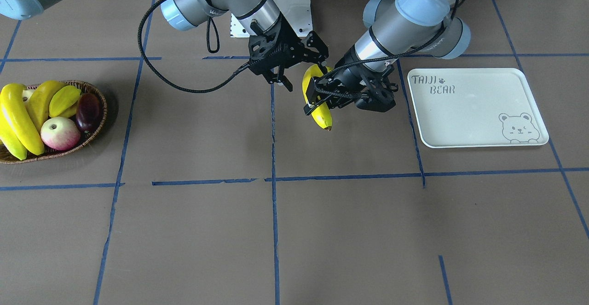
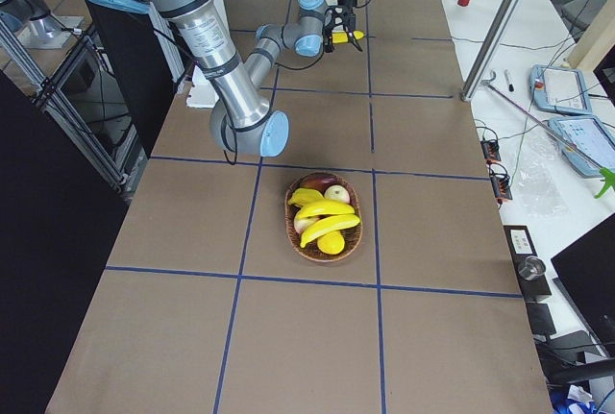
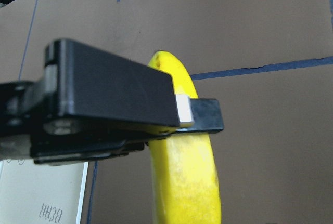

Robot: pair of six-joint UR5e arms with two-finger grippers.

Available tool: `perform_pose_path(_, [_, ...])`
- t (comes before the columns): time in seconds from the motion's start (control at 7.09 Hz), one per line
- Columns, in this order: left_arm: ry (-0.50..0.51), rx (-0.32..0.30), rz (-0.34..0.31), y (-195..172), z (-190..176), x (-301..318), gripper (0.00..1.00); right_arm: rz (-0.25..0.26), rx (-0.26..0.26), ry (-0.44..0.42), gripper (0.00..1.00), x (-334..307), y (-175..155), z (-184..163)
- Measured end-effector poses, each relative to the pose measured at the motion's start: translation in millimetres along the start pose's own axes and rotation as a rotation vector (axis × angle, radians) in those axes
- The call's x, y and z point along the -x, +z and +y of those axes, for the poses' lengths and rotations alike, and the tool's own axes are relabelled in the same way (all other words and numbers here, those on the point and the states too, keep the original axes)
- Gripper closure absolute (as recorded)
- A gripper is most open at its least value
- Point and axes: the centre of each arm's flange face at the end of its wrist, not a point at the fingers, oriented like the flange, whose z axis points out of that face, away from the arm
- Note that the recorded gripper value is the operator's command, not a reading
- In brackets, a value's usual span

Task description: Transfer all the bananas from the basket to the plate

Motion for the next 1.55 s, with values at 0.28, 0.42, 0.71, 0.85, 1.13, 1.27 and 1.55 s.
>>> perform_pose_path(0.28, [-0.015,-0.020,-0.032,-8.2,-14.0,28.2,0.98,0.031,0.011,0.013,0.00,-7.1,-5.9,-16.1])
perform_pose_path(0.42, [-0.038,-0.042,-0.062,-17.3,-26.7,55.6,0.98,0.065,0.034,0.028,0.00,-15.8,-10.5,-30.6])
perform_pose_path(0.71, [-0.052,-0.095,-0.157,-43.5,-56.1,136.2,0.98,0.152,0.060,0.073,0.00,-43.6,-20.9,-64.3])
perform_pose_path(0.85, [-0.013,-0.112,-0.224,-61.7,-67.5,190.5,0.98,0.213,0.081,0.092,0.00,-59.8,-27.9,-83.6])
perform_pose_path(1.13, [0.090,-0.105,-0.336,-105.5,-78.5,286.1,0.98,0.349,0.125,0.062,0.00,-93.0,-40.9,-113.3])
perform_pose_path(1.27, [0.132,-0.088,-0.375,-131.0,-80.7,327.3,0.98,0.409,0.144,0.019,0.00,-115.6,-52.3,-124.0])
perform_pose_path(1.55, [0.155,-0.055,-0.437,-159.3,-76.7,389.0,0.96,0.471,0.192,-0.085,0.00,-163.4,-96.3,-143.1])
